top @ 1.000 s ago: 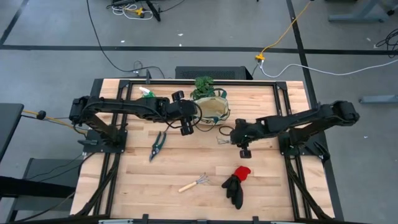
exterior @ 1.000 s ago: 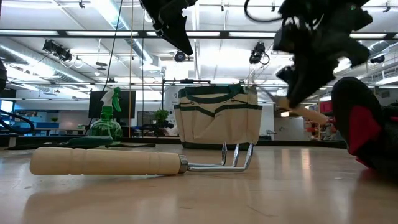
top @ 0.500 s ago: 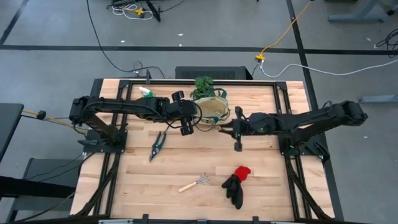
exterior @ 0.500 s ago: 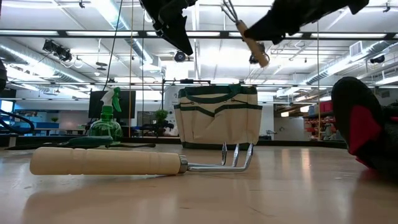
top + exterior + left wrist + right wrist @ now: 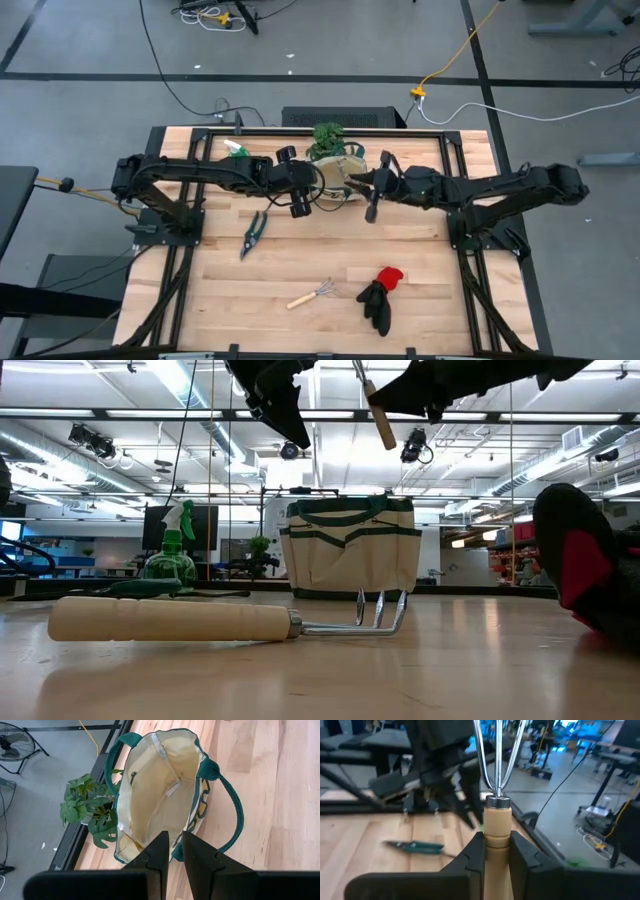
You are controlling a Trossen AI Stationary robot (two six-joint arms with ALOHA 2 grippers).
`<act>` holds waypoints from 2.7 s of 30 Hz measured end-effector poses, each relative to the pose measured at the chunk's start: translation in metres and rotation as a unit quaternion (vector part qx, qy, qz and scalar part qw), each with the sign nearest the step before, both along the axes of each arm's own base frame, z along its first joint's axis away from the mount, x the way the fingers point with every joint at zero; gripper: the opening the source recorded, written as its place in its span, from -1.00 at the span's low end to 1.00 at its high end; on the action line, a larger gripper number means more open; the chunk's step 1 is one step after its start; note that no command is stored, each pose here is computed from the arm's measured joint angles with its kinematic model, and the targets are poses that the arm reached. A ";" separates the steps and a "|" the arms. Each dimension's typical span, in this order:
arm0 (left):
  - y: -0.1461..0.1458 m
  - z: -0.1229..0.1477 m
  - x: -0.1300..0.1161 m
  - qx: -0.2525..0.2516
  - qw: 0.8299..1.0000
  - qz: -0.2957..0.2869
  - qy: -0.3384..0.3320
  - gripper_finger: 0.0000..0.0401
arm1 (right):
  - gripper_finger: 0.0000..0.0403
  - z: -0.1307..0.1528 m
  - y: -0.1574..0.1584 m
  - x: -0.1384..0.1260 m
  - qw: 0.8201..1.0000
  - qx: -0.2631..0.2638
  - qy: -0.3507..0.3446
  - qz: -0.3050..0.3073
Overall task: Pick & Place Garden tools in Gardening bag
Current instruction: Put the top brown hand rake into the green gardening bag
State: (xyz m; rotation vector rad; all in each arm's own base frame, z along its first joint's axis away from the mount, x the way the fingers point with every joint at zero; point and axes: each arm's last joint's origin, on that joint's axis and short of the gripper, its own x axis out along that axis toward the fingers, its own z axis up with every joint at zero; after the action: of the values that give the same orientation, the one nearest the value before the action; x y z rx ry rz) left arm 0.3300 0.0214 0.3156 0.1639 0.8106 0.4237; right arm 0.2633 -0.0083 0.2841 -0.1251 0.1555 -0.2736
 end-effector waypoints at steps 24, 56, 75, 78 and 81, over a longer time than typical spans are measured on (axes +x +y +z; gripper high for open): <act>0.000 0.000 0.000 -0.001 1.000 0.001 0.000 -0.70 | -0.79 -0.041 -0.054 0.030 0.998 0.002 0.037 -0.048; 0.000 0.000 0.000 -0.006 1.000 0.006 -0.007 -0.70 | -0.77 -0.069 -0.070 0.023 0.986 0.041 0.153 -0.045; 0.000 0.000 0.000 -0.006 1.000 0.006 -0.007 -0.70 | -0.71 -0.070 -0.070 0.022 0.986 0.043 0.158 -0.044; 0.000 0.000 0.000 -0.006 1.000 0.006 -0.007 -0.70 | -0.63 -0.070 -0.070 0.022 0.986 0.043 0.158 -0.044; 0.000 0.000 0.000 -0.006 1.000 0.006 -0.007 -0.70 | -0.54 -0.070 -0.070 0.022 0.986 0.043 0.158 -0.044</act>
State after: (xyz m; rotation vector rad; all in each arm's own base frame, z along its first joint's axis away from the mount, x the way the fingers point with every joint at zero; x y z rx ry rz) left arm 0.3305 0.0212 0.3160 0.1451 0.8003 0.4313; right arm 0.2855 -0.0780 0.2143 -0.0758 0.4882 -0.3337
